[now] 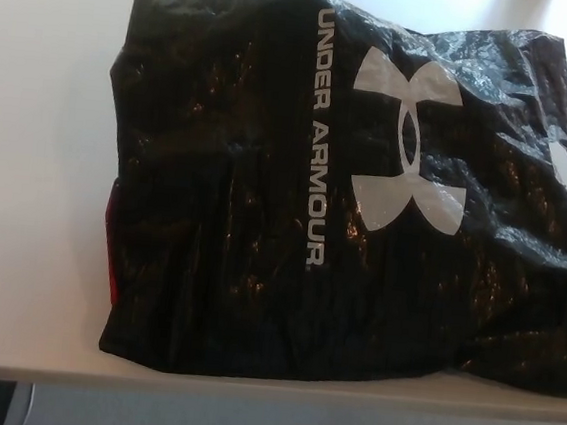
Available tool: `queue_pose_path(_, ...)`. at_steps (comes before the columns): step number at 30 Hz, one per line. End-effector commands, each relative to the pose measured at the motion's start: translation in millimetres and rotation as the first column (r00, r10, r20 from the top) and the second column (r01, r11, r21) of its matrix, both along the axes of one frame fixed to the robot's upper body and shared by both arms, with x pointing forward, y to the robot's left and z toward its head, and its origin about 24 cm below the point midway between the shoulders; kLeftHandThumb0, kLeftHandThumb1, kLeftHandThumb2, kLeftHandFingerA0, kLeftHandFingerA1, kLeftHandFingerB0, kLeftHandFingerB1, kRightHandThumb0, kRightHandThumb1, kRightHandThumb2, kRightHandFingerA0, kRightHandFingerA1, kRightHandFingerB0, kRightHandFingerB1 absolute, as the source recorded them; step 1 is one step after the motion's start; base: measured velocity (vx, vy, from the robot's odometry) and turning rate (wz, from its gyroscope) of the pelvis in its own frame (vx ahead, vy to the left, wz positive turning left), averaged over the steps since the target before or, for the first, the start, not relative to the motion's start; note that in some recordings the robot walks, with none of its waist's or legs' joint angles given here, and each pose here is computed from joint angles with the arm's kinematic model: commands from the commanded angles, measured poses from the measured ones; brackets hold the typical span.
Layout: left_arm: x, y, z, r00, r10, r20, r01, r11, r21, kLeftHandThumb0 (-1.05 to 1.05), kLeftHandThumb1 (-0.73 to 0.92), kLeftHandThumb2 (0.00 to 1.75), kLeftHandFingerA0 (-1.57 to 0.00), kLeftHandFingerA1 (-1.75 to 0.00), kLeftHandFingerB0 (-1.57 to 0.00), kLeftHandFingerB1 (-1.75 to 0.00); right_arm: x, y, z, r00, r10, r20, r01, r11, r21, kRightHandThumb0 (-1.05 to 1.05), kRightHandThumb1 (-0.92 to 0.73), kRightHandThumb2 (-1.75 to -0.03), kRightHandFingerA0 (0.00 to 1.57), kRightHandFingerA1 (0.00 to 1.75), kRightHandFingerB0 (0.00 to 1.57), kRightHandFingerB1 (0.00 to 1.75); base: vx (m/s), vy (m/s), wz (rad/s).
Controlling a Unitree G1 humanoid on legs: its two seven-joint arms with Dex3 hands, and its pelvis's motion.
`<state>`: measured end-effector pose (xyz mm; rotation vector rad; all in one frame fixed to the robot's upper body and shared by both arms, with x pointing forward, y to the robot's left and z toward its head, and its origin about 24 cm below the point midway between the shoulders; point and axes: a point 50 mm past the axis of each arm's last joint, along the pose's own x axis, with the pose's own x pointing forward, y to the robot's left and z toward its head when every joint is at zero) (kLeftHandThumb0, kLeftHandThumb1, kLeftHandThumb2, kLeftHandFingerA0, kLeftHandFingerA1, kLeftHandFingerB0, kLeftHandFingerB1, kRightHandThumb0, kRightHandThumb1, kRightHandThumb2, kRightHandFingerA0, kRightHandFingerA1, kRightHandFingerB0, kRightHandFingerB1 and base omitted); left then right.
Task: A plastic bag is kept in the middle of the desk and the robot uses both its hands to grab the bag from the left and right and brings its hands close together to compress the bag
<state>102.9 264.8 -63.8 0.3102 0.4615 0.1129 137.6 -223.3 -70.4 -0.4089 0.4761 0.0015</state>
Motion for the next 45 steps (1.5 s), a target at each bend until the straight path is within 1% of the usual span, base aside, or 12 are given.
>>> queue_pose_path(1, -6, 0, 113, 0.657, -0.108, 0.746, 0.013, 0.991, 0.132, -0.62, 0.92, 0.72, -0.58, -0.53, -0.26, -0.37, 8, 12, 92, 0.775, 0.108, 0.622, -0.038, 0.991, -0.125, -0.58, -0.91, -0.68, 0.19, 0.32, 0.2, 0.33, 0.0, 0.0, 0.0)
queue_pose_path(13, -20, -5, 114, 0.67, -0.107, 0.735, 0.031, 0.993, 0.117, -0.61, 0.92, 0.69, -0.56, -0.51, -0.27, -0.37, -6, 13, 93, 0.782, 0.106, 0.614, -0.035, 0.991, -0.127, -0.59, -0.92, -0.69, 0.17, 0.32, 0.19, 0.32, 0.0, 0.0, 0.0)
queue_pose_path(14, -27, -8, 114, 0.685, -0.097, 0.722, 0.03, 0.994, 0.105, -0.65, 0.91, 0.69, -0.53, -0.48, -0.24, -0.35, -12, 12, 95, 0.775, 0.096, 0.625, -0.046, 0.994, -0.095, -0.34, -0.6, -1.13, 0.01, 0.5, 0.0, 0.48, 0.0, 0.0, 0.0)
queue_pose_path(16, -43, -15, 114, 0.707, -0.03, 0.707, 0.029, 0.999, 0.014, -0.66, 0.9, 0.67, -0.49, -0.47, -0.24, -0.34, -26, 13, 103, 0.73, 0.107, 0.675, -0.072, 0.994, -0.08, -0.69, -0.88, -0.69, 0.09, 0.29, 0.14, 0.3, 0.0, 0.0, 0.0)
queue_pose_path(17, -46, -16, 114, 0.71, -0.014, 0.704, 0.021, 1.0, -0.002, -0.72, 0.92, 0.74, -0.43, -0.46, -0.22, -0.33, -28, 13, 106, 0.713, 0.109, 0.692, -0.08, 0.994, -0.074, -0.74, -0.67, -1.07, 0.0, 0.23, 0.1, 0.29, 0.0, 0.0, 0.0)
queue_pose_path(22, -64, -25, 128, 0.694, 0.005, 0.72, -0.012, 1.0, 0.004, -0.71, 0.78, 1.04, -0.27, -0.5, -0.16, -0.43, -31, 18, 131, 0.556, 0.137, 0.82, -0.117, 0.989, -0.086, -0.61, -0.81, -0.64, 0.0, 0.27, 0.07, 0.28, 0.0, 0.0, 0.0)
queue_pose_path(28, -77, -32, 148, 0.683, 0.015, 0.73, -0.004, 1.0, -0.016, -0.73, 0.76, 1.04, -0.25, -0.48, -0.16, -0.42, -38, 22, 148, 0.466, 0.109, 0.878, -0.114, 0.991, -0.062, -0.7, -0.63, -0.97, 0.0, 0.21, 0.0, 0.22, 0.0, 0.0, 0.0)
queue_pose_path(29, -74, -30, 151, 0.648, 0.014, 0.762, -0.008, 1.0, -0.012, -0.68, 0.92, 0.69, -0.34, -0.4, -0.21, -0.31, -38, 22, 149, 0.454, 0.112, 0.884, -0.108, 0.992, -0.07, -0.7, -0.62, -0.96, 0.0, 0.21, 0.01, 0.25, 0.0, 0.0, 0.0)
queue_pose_path(37, -33, -6, 217, 0.321, -0.099, 0.942, -0.093, 0.986, 0.136, -0.72, 0.76, 1.04, -0.24, -0.53, -0.15, -0.45, -17, 11, 185, 0.321, 0.15, 0.935, 0.013, 0.987, -0.162, -0.8, -0.64, -0.96, 0.0, 0.2, 0.0, 0.15, 0.0, 0.0, 0.0)
queue_pose_path(40, -1, 19, 260, 0.188, -0.254, 0.949, -0.162, 0.945, 0.285, -0.71, 0.92, 0.7, -0.21, -0.4, -0.13, -0.28, 16, -5, 219, 0.339, 0.182, 0.923, 0.155, 0.957, -0.246, -1.0, -0.71, -1.02, 0.0, 0.08, 0.0, 0.0, 0.0, 0.0, 0.0)
queue_pose_path(42, 8, 27, 275, 0.195, -0.307, 0.932, -0.22, 0.912, 0.346, -0.34, 0.59, 1.15, -0.02, -0.5, 0.0, -0.5, 24, -10, 230, 0.377, 0.18, 0.909, 0.201, 0.942, -0.269, -1.01, -0.7, -1.01, 0.0, 0.08, 0.0, 0.0, 0.0, 0.0, 0.0)
queue_pose_path(45, 28, 42, 300, 0.225, -0.347, 0.911, -0.248, 0.883, 0.398, -0.72, 0.86, 0.68, -0.09, -0.36, -0.12, -0.23, 51, -27, 252, 0.422, 0.156, 0.893, 0.241, 0.93, -0.277, -0.85, -0.71, -0.62, 0.0, 0.0, 0.0, 0.0, 0.0, 0.0, 0.0)
